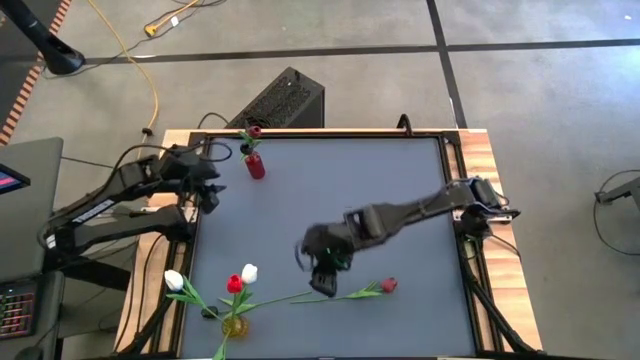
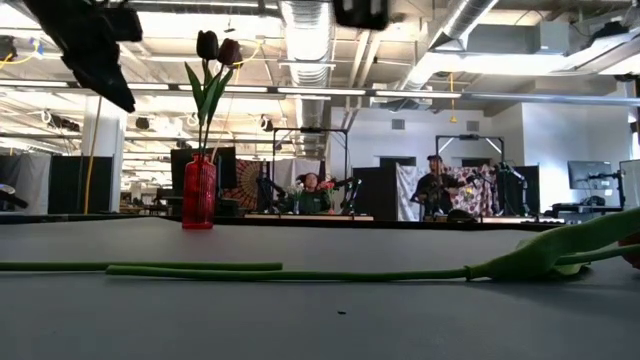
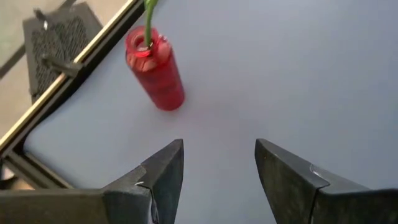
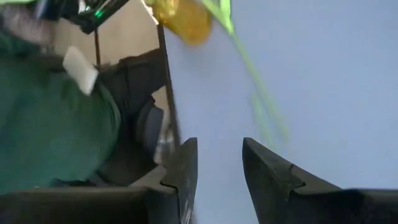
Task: Sort flowers into vase by color
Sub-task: Put the dark red tulip into the red vase
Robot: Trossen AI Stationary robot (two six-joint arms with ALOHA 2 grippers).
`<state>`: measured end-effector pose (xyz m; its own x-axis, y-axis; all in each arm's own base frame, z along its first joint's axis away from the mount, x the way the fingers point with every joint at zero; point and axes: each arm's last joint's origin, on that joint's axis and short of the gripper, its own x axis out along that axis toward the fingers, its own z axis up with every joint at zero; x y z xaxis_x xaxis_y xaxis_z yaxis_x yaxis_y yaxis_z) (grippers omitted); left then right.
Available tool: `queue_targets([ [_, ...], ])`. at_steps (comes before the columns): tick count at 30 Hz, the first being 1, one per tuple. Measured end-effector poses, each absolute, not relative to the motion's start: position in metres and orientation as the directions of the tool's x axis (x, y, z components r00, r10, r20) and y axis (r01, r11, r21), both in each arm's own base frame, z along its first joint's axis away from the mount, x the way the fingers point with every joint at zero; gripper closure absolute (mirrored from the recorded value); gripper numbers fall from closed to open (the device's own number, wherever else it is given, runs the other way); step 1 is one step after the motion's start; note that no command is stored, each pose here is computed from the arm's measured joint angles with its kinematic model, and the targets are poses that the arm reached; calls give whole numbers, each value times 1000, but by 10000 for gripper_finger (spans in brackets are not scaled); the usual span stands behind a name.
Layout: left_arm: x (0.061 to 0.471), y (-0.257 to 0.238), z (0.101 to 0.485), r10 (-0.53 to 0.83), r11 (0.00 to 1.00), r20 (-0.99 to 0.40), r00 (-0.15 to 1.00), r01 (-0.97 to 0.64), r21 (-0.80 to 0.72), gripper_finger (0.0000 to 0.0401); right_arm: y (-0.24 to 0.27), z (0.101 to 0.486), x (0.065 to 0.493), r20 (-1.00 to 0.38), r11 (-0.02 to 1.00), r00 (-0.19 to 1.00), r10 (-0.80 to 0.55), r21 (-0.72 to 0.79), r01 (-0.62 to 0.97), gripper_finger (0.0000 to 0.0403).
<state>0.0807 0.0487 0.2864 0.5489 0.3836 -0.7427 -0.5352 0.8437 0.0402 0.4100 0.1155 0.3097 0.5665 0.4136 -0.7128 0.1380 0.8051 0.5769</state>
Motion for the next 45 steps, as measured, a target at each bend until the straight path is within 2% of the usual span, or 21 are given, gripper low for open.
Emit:
queue_targets([
  [4, 77, 43, 289, 373, 860, -720, 585, -509, 32, 214, 143, 308, 401, -733, 669, 562, 383, 640, 379, 251],
  [7, 78, 41, 290, 366, 868, -711, 601, -495, 29, 214, 164, 301, 395, -762, 545, 577, 294, 629, 554, 251],
  [11, 82, 41, 291, 365, 881, -689, 626, -472, 37, 214, 185, 293, 387, -782, 392, 609, 133, 606, 692, 251],
  [13, 84, 41, 291, 357, 891, -677, 643, -451, 41, 214, 194, 289, 380, -801, 374, 590, 104, 581, 722, 251],
  [15, 84, 40, 291, 346, 903, -678, 649, -427, 51, 214, 199, 284, 380, -808, 427, 580, 106, 564, 707, 251],
  [20, 86, 40, 292, 343, 915, -662, 667, -397, 74, 214, 211, 268, 377, -847, 696, 524, 88, 429, 576, 251],
  [22, 86, 40, 292, 340, 916, -664, 666, -395, 74, 214, 213, 256, 379, -867, 803, 492, 78, 347, 485, 251],
  [25, 85, 39, 291, 335, 917, -677, 656, -393, 73, 214, 216, 242, 385, -881, 901, 461, 108, 283, 328, 251],
  [28, 84, 39, 290, 331, 917, -685, 649, -392, 71, 214, 217, 228, 390, -899, 949, 413, 146, 245, 198, 251],
  [32, 84, 39, 290, 330, 914, -686, 648, -400, 63, 214, 217, 214, 397, -909, 967, 382, 163, 224, 120, 251],
  [45, 84, 39, 290, 330, 910, -687, 648, -410, 51, 214, 205, 176, 395, -981, 981, 175, 80, 109, 163, 251],
])
